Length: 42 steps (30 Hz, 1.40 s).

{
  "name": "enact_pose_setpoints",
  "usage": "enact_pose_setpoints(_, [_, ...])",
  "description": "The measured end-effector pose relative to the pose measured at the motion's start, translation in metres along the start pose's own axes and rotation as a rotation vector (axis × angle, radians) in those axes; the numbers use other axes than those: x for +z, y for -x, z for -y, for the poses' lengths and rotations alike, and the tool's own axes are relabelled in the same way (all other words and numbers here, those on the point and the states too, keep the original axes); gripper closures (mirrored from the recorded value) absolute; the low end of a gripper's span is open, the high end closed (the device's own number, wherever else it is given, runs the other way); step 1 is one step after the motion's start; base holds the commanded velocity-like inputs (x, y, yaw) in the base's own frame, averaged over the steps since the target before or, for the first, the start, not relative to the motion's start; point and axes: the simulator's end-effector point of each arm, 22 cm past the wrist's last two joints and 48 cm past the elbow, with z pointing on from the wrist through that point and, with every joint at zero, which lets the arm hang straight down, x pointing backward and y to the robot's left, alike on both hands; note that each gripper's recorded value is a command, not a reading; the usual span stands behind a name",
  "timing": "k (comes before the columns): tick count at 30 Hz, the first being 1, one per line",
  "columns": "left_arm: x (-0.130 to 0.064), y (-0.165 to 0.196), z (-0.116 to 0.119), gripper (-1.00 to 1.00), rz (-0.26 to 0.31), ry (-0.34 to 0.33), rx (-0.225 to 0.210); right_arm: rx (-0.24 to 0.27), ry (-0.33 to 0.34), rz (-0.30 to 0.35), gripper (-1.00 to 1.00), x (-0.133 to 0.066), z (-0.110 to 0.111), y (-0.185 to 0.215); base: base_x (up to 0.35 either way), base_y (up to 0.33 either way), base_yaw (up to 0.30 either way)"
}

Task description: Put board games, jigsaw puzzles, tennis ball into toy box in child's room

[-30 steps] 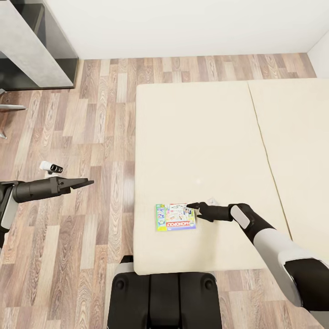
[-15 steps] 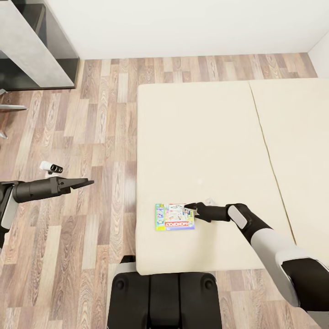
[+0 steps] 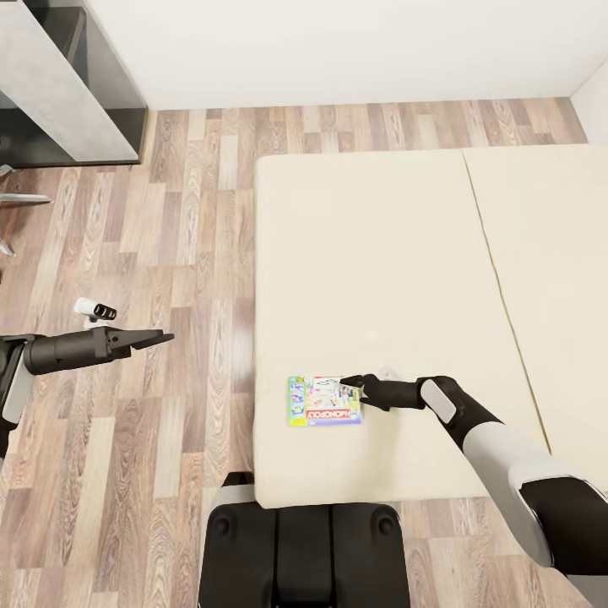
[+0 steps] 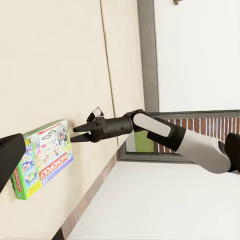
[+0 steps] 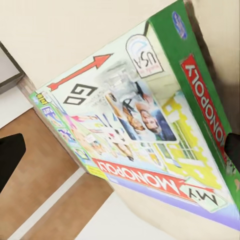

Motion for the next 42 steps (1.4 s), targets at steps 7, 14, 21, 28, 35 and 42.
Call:
enact_pose_setpoints(7, [-0.0001, 0.0002, 0.0001, -1.00, 0.001, -0.001, 0.000, 0.000, 0.000, 0.001, -1.00, 0.0000, 0.0001, 0.0001, 0.000, 0.020, 0.000])
enact_pose_setpoints(14, [-0.0001, 0.0002, 0.0001, -1.00, 0.001, -0.001, 0.000, -0.001, -0.002, 0.002, -1.00, 0.0001, 0.0007, 0.0001, 0.000, 0.001, 0.000])
enact_pose_setpoints(21, [-0.0002, 0.0003, 0.0001, -1.00, 0.001, -0.001, 0.000, -0.001, -0.003, 0.002, -1.00, 0.0000, 0.0009, 0.0002, 0.000, 0.000, 0.000])
enact_pose_setpoints(28, [-0.0002, 0.0003, 0.0001, -1.00, 0.001, -0.001, 0.000, -0.001, -0.003, 0.002, -1.00, 0.0002, 0.0010, -0.0001, 0.000, 0.000, 0.000])
enact_pose_setpoints(35, [-0.0002, 0.0003, 0.0001, -1.00, 0.001, -0.001, 0.000, -0.001, -0.003, 0.002, -1.00, 0.0006, 0.0008, -0.0003, 0.000, 0.000, 0.000])
enact_pose_setpoints(42, [-0.0005, 0.0005, 0.0001, -1.00, 0.002, 0.000, 0.000, -0.002, -0.003, 0.002, -1.00, 0.0008, 0.0006, -0.0004, 0.000, 0.062, 0.000])
